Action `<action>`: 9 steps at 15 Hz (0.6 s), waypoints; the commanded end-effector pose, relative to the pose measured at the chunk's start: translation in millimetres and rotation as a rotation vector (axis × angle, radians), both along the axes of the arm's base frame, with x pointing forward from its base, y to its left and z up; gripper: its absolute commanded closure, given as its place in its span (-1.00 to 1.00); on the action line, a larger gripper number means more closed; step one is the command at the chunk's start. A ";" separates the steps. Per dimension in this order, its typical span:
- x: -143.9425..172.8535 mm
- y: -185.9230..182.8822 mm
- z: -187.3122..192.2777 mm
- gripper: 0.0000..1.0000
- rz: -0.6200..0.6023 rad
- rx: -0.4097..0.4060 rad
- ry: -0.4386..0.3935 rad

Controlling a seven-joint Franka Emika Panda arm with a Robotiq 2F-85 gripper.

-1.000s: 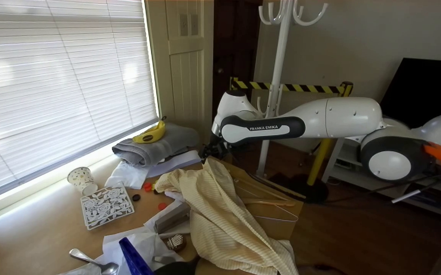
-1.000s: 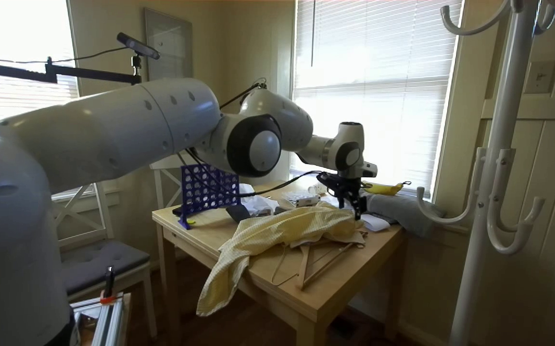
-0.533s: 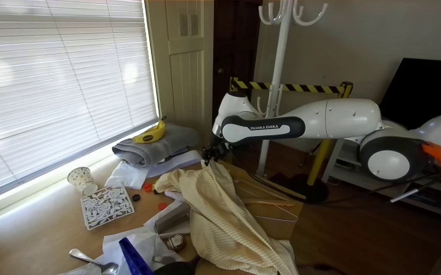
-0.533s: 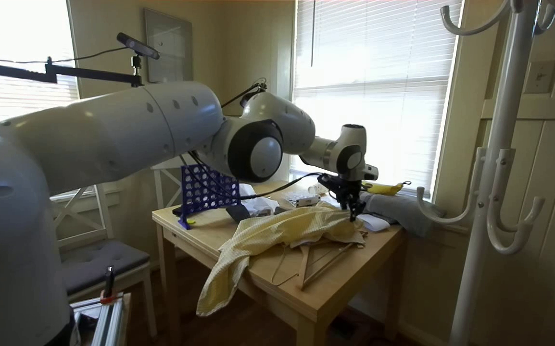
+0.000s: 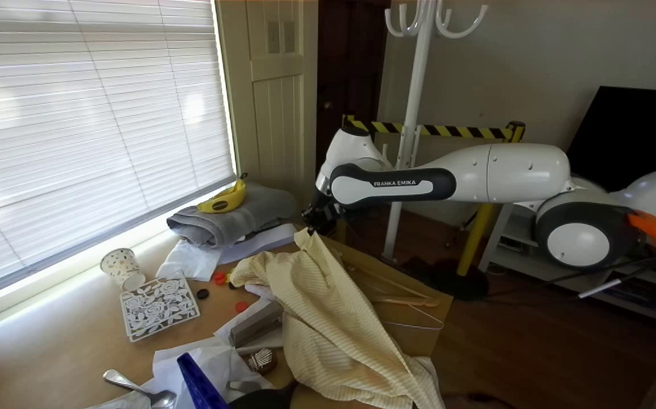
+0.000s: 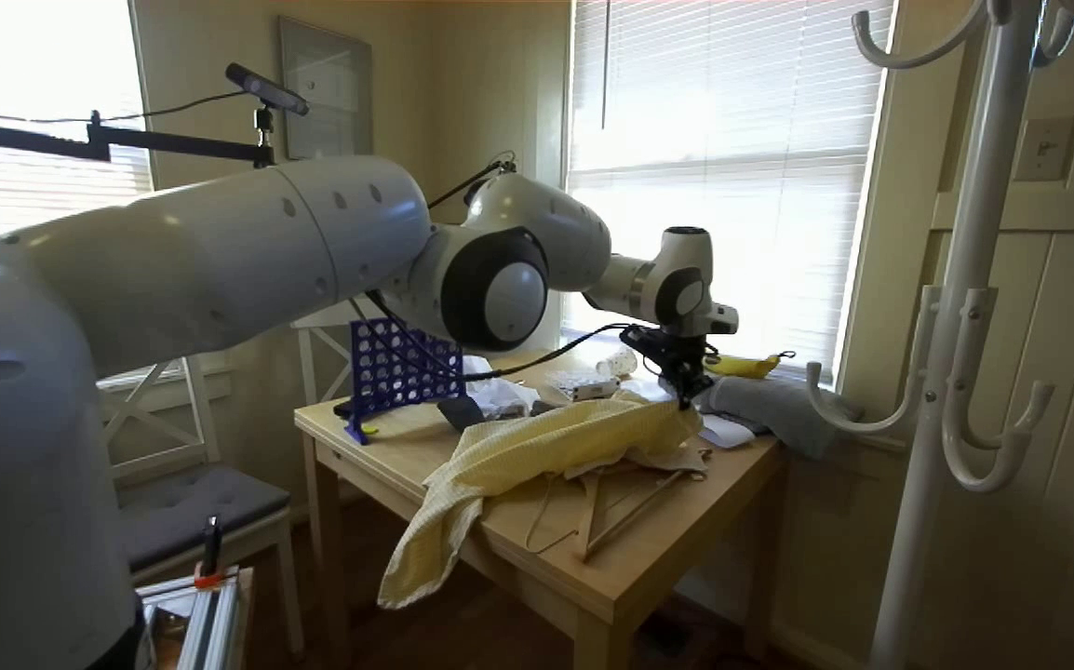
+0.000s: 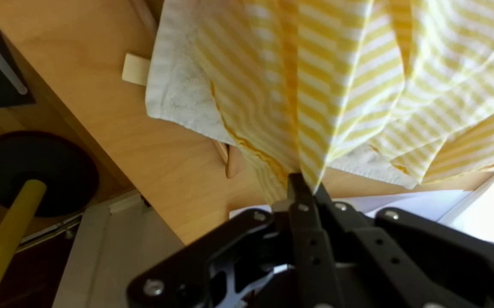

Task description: Unfold the towel on the table

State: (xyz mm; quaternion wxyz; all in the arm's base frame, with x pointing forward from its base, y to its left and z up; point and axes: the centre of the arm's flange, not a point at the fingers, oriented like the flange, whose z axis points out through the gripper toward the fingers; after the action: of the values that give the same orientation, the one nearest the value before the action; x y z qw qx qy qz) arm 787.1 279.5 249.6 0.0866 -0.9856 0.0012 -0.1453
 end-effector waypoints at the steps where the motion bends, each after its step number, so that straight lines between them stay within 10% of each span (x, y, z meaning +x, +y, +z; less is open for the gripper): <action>1: 12.3 -16.6 38.5 0.99 -0.060 -0.005 -0.108; 9: 21.6 -85.8 118.0 0.99 -0.300 -0.037 -0.300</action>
State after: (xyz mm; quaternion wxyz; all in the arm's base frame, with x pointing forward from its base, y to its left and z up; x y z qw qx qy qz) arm 821.7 207.5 349.3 0.0625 -0.9530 0.1026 -0.2781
